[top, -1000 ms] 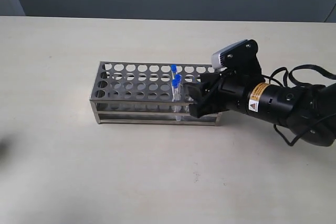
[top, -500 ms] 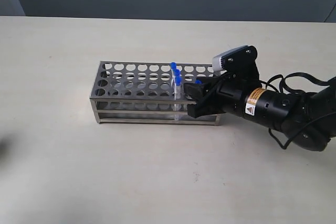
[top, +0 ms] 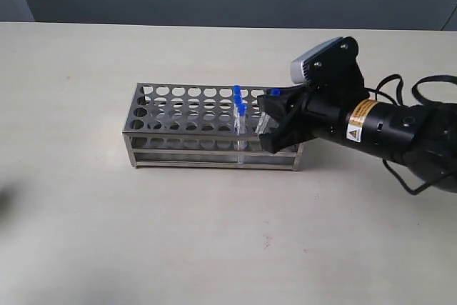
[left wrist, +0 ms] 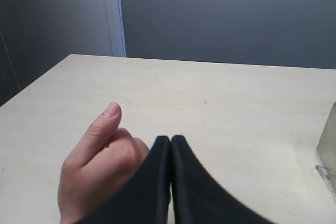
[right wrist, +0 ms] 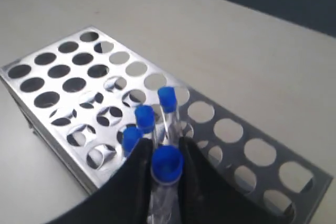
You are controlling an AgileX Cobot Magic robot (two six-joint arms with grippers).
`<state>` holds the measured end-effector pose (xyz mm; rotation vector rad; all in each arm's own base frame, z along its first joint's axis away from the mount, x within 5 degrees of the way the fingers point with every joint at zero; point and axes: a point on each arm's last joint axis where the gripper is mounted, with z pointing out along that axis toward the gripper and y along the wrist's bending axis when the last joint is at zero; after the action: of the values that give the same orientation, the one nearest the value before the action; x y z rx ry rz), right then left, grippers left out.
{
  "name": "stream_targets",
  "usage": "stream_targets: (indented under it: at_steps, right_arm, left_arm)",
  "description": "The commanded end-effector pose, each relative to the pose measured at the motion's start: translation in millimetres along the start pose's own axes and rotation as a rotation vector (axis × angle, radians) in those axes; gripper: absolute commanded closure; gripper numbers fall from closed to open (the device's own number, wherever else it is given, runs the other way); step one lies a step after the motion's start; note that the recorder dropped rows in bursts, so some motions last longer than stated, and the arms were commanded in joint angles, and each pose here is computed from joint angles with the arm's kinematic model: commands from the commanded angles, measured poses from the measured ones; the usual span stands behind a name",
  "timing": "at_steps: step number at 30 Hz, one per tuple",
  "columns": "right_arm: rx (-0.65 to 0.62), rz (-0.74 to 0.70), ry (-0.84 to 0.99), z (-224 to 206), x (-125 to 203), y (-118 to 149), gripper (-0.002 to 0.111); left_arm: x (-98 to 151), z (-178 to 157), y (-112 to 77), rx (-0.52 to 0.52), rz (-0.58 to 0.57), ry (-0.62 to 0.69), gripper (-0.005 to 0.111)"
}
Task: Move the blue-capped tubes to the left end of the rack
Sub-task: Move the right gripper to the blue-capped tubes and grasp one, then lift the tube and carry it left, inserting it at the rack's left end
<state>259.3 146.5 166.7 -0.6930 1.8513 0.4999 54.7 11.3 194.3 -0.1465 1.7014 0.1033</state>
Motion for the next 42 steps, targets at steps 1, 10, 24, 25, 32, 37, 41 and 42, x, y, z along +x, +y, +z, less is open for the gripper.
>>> stream_targets:
  at_steps: [1,10,24,25,32,37,41,42]
  right_arm:
    - [0.050,-0.078,-0.081,-20.4,-28.6,-2.2,0.108]
    - [0.037,-0.144,-0.178,-6.4,-94.5,-4.9,0.109]
    - [-0.243,-0.159,-0.114,125.0,-124.7,47.2,0.109]
    - [-0.251,-0.147,-0.098,132.2,-121.9,47.0,0.109]
    - [-0.290,-0.142,-0.047,146.5,-103.6,48.8,0.109]
    - [-0.320,-0.129,-0.026,155.5,-88.9,50.4,0.109]
    - [-0.315,-0.135,-0.016,156.6,-86.5,49.8,0.109]
    - [-0.317,-0.143,-0.014,156.5,-86.2,50.0,0.109]
  left_arm:
    - [1.1,0.0,-0.5,0.009,-0.003,0.002,0.106]
    - [1.1,0.0,-0.5,0.009,-0.003,0.002,0.106]
    - [1.1,0.0,-0.5,0.009,-0.003,0.002,0.106]
    - [1.1,0.0,-0.5,0.009,-0.003,0.002,0.106]
    - [1.1,0.0,-0.5,0.009,-0.003,0.002,0.106]
    - [1.1,0.0,-0.5,0.009,-0.003,0.002,0.106]
    - [1.1,0.0,-0.5,0.009,-0.003,0.002,0.106]
    - [1.1,0.0,-0.5,0.009,-0.003,0.002,0.106]
